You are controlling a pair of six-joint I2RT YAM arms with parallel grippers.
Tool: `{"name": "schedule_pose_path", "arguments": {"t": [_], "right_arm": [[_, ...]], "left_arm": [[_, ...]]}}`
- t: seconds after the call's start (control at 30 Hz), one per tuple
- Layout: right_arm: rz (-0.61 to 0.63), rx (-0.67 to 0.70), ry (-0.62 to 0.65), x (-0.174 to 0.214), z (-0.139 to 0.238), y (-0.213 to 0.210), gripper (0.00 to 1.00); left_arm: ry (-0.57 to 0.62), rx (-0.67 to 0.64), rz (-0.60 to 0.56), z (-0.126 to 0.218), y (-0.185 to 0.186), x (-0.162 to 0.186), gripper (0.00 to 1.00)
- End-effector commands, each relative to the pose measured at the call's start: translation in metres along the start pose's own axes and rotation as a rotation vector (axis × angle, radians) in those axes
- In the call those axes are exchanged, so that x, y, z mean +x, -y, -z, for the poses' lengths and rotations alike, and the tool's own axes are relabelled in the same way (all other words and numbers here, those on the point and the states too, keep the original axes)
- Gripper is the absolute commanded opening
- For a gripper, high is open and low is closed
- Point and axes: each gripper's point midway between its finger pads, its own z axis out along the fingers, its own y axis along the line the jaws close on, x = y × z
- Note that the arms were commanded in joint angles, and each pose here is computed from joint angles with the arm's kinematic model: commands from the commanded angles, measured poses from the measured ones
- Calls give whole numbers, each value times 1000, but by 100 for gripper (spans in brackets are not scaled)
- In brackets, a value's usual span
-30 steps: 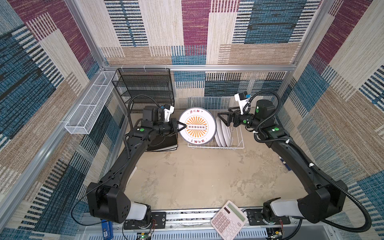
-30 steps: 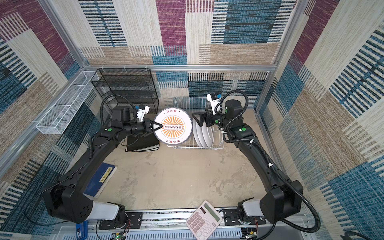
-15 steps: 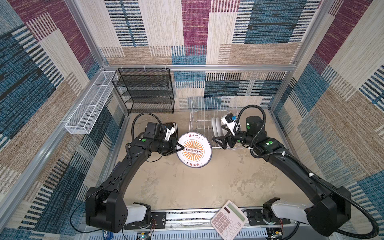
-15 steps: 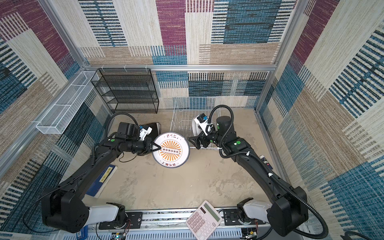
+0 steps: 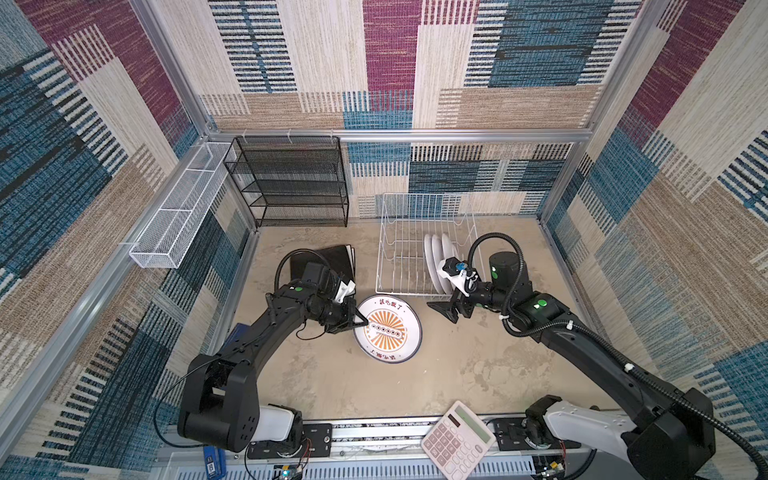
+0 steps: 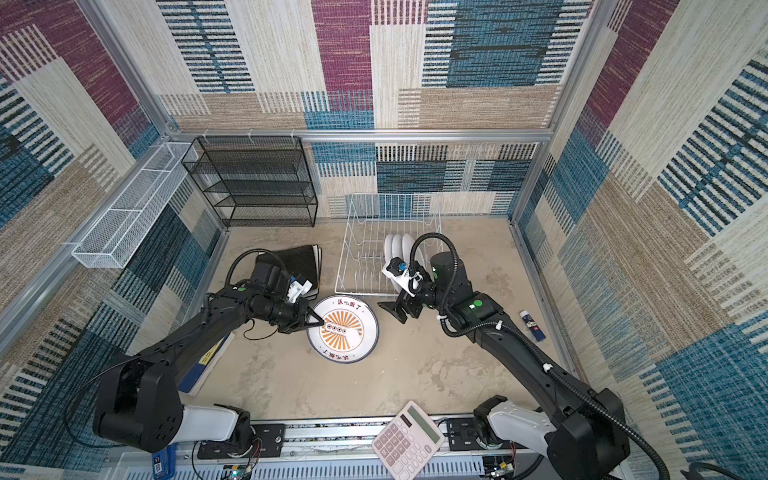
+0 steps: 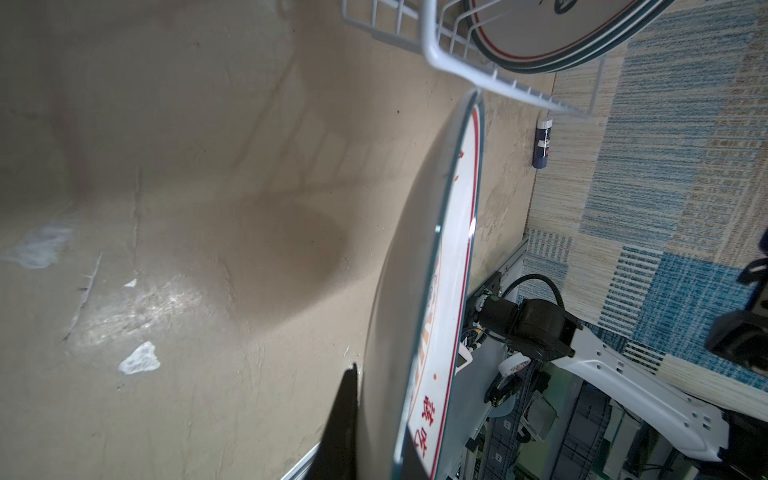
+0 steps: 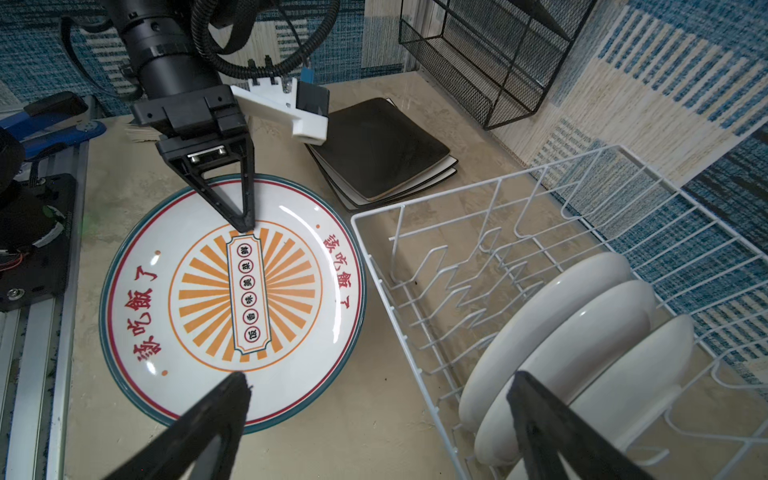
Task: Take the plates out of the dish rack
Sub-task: 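Lower the printed plate flat onto the table and open both grippers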
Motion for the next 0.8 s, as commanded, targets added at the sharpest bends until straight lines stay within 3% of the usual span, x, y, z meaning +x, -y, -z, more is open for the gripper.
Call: {"name": "schedule_pose_path", "arguments": {"t": [0.0,0.33,0.7,0.77], "right_arm": [[23,-1,-10,3,-3,-1,99],[21,6,-25,7,-8,0,99],[10,9,-44,11,-13,2,99],[11,10,-42,12,-13,2,99]], "left_arm": [[3,41,-26,-10,3,-2,0],[-53,89,14,-52,-13,12,0],[-92,85,62,-74,-31,15,0],[-109,85,70,-77,-35,21,6]]}}
